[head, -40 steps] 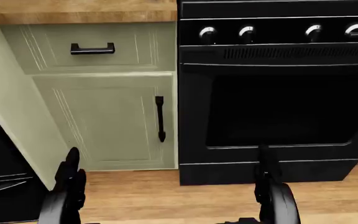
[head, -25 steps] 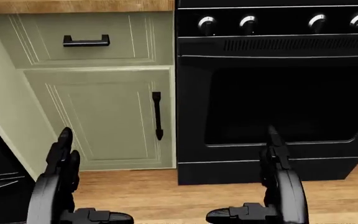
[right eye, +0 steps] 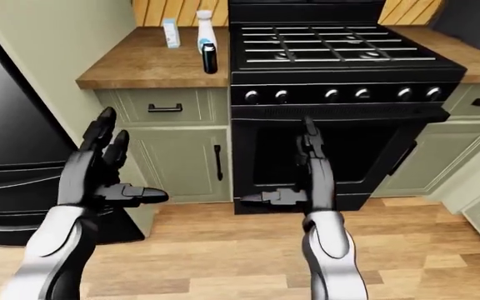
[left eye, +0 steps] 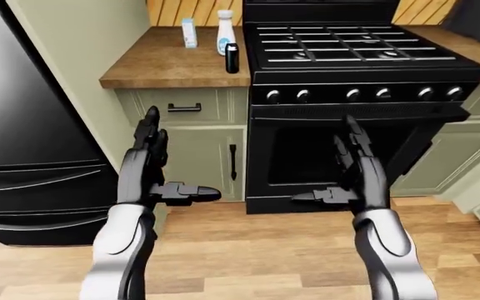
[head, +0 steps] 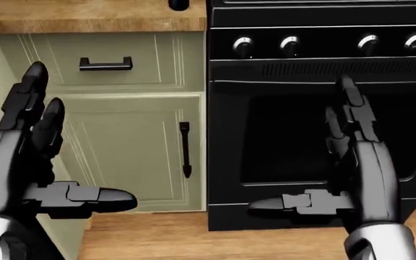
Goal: Move the drinks to the dining counter.
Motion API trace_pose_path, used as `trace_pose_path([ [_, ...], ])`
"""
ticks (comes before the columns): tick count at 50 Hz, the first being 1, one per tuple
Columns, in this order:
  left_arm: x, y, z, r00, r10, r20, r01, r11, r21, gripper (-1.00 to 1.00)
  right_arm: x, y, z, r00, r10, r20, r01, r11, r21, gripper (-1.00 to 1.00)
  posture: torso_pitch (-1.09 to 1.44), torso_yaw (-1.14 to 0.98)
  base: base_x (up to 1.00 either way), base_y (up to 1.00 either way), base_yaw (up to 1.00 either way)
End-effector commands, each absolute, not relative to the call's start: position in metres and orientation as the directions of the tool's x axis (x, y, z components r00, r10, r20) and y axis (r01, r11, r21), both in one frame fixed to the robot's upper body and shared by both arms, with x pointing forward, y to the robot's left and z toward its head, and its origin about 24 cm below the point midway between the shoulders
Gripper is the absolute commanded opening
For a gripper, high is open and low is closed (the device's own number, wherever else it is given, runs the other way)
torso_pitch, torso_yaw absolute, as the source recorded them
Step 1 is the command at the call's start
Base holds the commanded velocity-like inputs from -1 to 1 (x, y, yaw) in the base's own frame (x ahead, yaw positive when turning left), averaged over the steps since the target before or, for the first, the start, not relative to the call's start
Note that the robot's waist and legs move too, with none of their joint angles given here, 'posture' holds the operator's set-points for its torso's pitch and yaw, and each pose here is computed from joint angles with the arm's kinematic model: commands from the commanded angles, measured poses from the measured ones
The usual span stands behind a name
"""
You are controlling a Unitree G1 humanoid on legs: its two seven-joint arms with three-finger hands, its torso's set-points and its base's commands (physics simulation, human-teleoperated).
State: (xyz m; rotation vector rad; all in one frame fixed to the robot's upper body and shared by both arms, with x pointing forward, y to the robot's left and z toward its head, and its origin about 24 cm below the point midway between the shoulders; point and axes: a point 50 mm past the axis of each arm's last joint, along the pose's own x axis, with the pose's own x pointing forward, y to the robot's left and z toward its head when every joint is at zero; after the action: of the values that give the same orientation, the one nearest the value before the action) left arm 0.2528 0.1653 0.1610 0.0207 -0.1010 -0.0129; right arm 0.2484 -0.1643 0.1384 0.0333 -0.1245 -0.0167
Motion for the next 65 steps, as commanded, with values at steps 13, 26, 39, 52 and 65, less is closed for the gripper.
trace_pose_path([
  [13, 0.248, 0.164, 0.179, 0.982, -0.021, 0.190, 0.013, 0.999, 0.041, 1.00, 0.244, -0.161, 0.145, 0.982, 0.007, 0.189, -0.021, 0.997, 0.070, 1.00, 0.00, 0.00, 0.00, 0.00, 0.81],
  [26, 0.249, 0.161, 0.188, 0.979, -0.032, 0.202, 0.023, 0.999, 0.044, 1.00, 0.235, -0.171, 0.169, 0.969, -0.050, 0.244, 0.036, 0.997, 0.061, 1.00, 0.00, 0.00, 0.03, 0.04, 0.15],
  [39, 0.250, 0.167, 0.206, 0.974, -0.018, 0.225, 0.012, 1.000, 0.029, 1.00, 0.227, -0.169, 0.183, 0.960, -0.037, 0.277, 0.025, 0.998, 0.049, 1.00, 0.00, 0.00, 0.25, 0.00, 0.00],
  [52, 0.250, 0.170, 0.218, 0.968, -0.010, 0.250, 0.000, 0.999, 0.040, 1.00, 0.220, -0.168, 0.197, 0.952, -0.039, 0.304, 0.025, 0.998, 0.049, 1.00, 0.00, 0.00, 0.29, 0.00, 0.00],
  [65, 0.250, 0.169, 0.218, 0.968, -0.011, 0.250, 0.001, 0.999, 0.038, 1.00, 0.217, -0.170, 0.203, 0.946, -0.043, 0.320, 0.026, 0.998, 0.057, 1.00, 0.00, 0.00, 0.43, 0.00, 0.00],
])
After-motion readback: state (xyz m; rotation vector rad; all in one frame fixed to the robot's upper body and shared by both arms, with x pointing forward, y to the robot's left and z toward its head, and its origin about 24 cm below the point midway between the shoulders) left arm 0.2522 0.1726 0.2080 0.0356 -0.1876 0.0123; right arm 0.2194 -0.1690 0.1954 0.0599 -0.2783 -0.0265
